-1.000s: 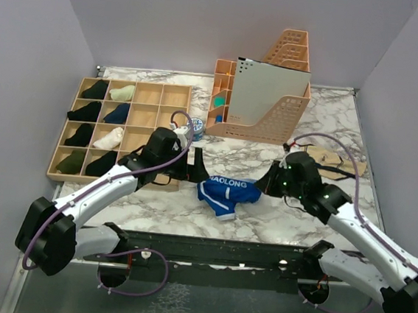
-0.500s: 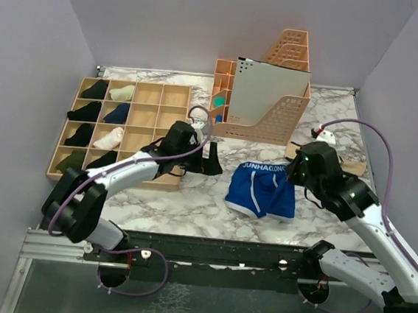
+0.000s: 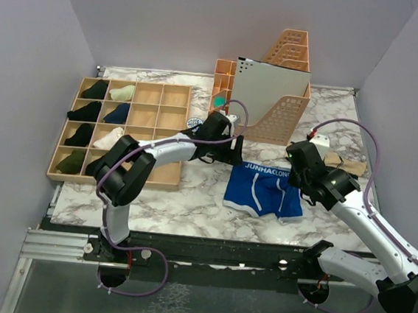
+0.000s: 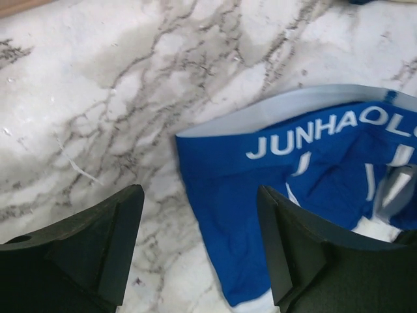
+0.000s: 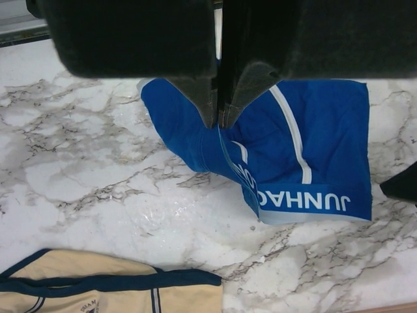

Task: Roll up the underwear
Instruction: Flatten out the underwear at the center of the board.

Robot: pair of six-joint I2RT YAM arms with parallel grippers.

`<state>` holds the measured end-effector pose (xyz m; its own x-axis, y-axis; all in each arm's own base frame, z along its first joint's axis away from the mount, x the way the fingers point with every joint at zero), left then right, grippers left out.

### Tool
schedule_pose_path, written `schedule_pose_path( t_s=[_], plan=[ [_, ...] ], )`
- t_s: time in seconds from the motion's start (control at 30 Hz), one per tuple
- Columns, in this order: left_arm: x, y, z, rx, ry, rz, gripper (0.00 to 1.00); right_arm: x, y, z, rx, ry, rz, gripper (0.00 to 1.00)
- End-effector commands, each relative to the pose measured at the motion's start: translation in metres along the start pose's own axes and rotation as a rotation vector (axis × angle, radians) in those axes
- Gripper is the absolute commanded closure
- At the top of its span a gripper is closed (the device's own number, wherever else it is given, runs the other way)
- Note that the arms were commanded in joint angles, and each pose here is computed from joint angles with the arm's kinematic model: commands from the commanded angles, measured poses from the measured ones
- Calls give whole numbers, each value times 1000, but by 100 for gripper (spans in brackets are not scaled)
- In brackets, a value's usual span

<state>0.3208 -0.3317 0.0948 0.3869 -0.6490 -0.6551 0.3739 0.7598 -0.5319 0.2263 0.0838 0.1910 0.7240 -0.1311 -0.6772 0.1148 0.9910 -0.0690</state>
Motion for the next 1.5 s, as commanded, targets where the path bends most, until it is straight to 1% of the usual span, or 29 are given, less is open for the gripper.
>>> schedule_pose_path(
  t_s=[0.0, 0.07, 0.17, 0.27, 0.3, 0.43, 0.5, 0.53, 0.57, 0.63, 0.67, 0.7, 0.8, 0.9, 0.97, 1.07, 1.17, 1.2, 1.33, 1.43, 1.47],
  plan=[
    [23, 17, -1, 19, 20, 82, 25, 12, -1, -2, 7, -4, -13, 94],
    [29, 18, -1, 25, 19, 85, 27, 16, 0, -4, 8, 5, 3, 94],
    [40, 16, -4, 42, 40, 62, 28, 21, 3, -7, 9, 11, 20, 94],
    [50, 18, -8, 48, 54, 72, 29, 25, 4, -10, 9, 21, 31, 94],
    [54, 18, -11, 48, 62, 72, 32, 27, 5, -12, 7, 25, 37, 94],
    [67, 18, -22, 56, 96, 69, 52, 31, 7, -16, 9, 33, 52, 94],
    [69, 18, -30, 57, 110, 72, 61, 31, 6, -15, 9, 32, 55, 94],
    [68, 17, -33, 61, 110, 74, 67, 30, 6, -14, 8, 32, 58, 94],
    [67, 16, -34, 67, 103, 78, 77, 29, 6, -12, 7, 27, 63, 94],
    [59, 13, -31, 76, 73, 82, 92, 26, 7, -8, 9, 18, 79, 94],
    [54, 10, -26, 80, 56, 79, 97, 24, 8, -6, 8, 11, 92, 94],
    [47, 6, -20, 84, 32, 73, 100, 22, 11, -3, 5, 6, 111, 94],
    [21, -13, 3, 109, -51, 43, 100, 12, 18, 3, -8, -7, 183, 94],
    [-13, -30, 22, 128, -139, 16, 100, -6, 25, 12, -6, -36, 274, 94],
    [-38, -39, 28, 140, -186, 2, 100, -20, 25, 17, 12, -66, 320, 94],
    [-76, -46, 32, 138, -249, -4, 100, -45, 33, 22, 10, -99, 445, 94],
    [-115, -51, 23, 123, -273, -17, 100, -75, 42, 22, -11, -119, 604, 94],
    [-136, -54, 21, 116, -301, -23, 100, -85, 44, 22, -8, -126, 645, 94],
    [-198, -54, 2, 65, -342, -23, 100, -137, 50, 25, -11, -196, 861, 94],
    [-238, -60, -15, 45, -331, -54, 100, -169, 48, 28, -11, -228, 964, 94],
    [-246, -62, -25, 40, -298, -69, 100, -175, 47, 28, -11, -223, 976, 94]
  ],
)
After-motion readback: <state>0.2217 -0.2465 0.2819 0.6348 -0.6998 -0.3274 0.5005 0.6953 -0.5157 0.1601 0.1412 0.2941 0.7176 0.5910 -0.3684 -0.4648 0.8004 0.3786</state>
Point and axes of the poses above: each gripper's point midway between its finger pads, its own x axis out along the fingers, its own y axis along the line the jaws close on, z = x × y, the point moved 2 cm from there along -x, back along the fingers, and after that the axes turned 7 degrees about -x, right-handed, at the moved point
